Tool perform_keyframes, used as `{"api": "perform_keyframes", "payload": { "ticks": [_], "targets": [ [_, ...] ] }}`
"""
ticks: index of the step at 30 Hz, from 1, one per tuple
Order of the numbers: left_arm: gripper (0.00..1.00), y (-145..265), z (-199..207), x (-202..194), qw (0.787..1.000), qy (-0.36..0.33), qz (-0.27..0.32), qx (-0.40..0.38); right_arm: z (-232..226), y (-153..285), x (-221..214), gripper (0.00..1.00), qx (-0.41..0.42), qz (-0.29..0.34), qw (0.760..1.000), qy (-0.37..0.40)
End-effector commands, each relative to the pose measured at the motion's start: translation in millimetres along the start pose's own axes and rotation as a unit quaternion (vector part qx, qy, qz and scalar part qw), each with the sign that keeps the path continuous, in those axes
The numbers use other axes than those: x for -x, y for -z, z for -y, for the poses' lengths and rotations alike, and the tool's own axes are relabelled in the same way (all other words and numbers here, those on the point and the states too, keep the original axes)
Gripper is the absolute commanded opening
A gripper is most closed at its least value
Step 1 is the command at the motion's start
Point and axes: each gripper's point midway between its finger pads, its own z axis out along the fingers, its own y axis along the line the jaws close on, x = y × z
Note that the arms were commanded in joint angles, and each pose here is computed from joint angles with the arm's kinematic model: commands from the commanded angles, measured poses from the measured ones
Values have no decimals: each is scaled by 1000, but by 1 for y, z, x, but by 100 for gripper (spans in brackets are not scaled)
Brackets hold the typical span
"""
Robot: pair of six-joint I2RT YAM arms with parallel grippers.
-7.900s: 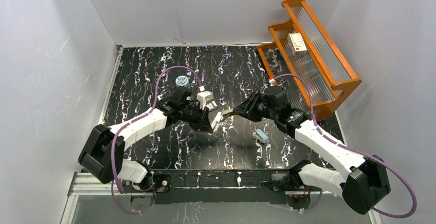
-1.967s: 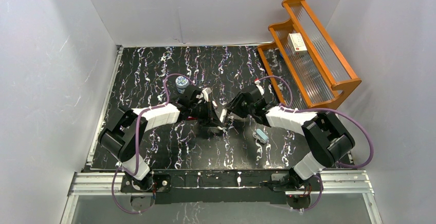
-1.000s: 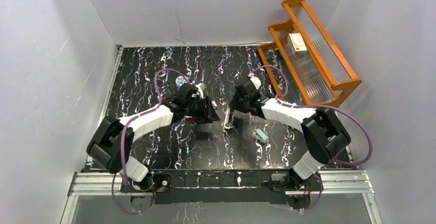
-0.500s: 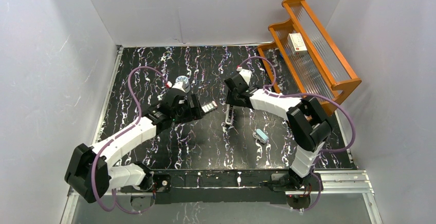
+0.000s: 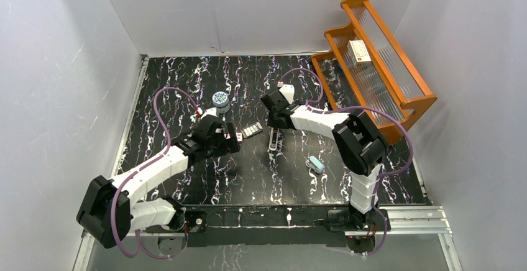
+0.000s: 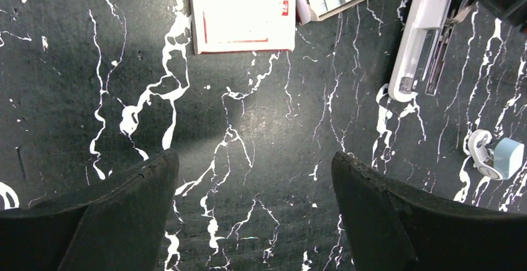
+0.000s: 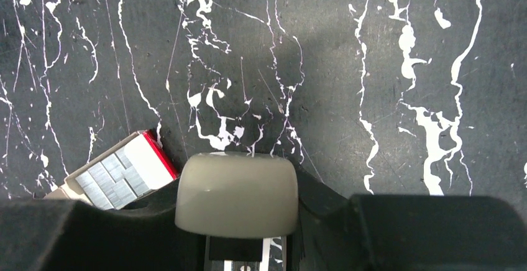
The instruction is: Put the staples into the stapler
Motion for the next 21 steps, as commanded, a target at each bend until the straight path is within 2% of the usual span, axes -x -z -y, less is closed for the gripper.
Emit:
{"api": "perform_keyframes", "payload": {
  "ticks": [1,12,14,17,21],
  "targets": [
    [89,2,-10,2,1000,-1,12,12,-8,4,24,36,-20,42,999,-1],
    [88,0,-9,0,1000,-21,12,3,-3,6,14,45,-44,40,998,17],
    [88,1,-7,1,1000,-24,12,0,-4,8,13,53,-39,38,998,14],
    [90,4,-2,2,999,-36,14,-18,-15,19,22,71,-20,33,999,14],
    [91,8,6,6,998,-43,18,-37,-27,41,36,82,15,39,999,7]
  ]
}}
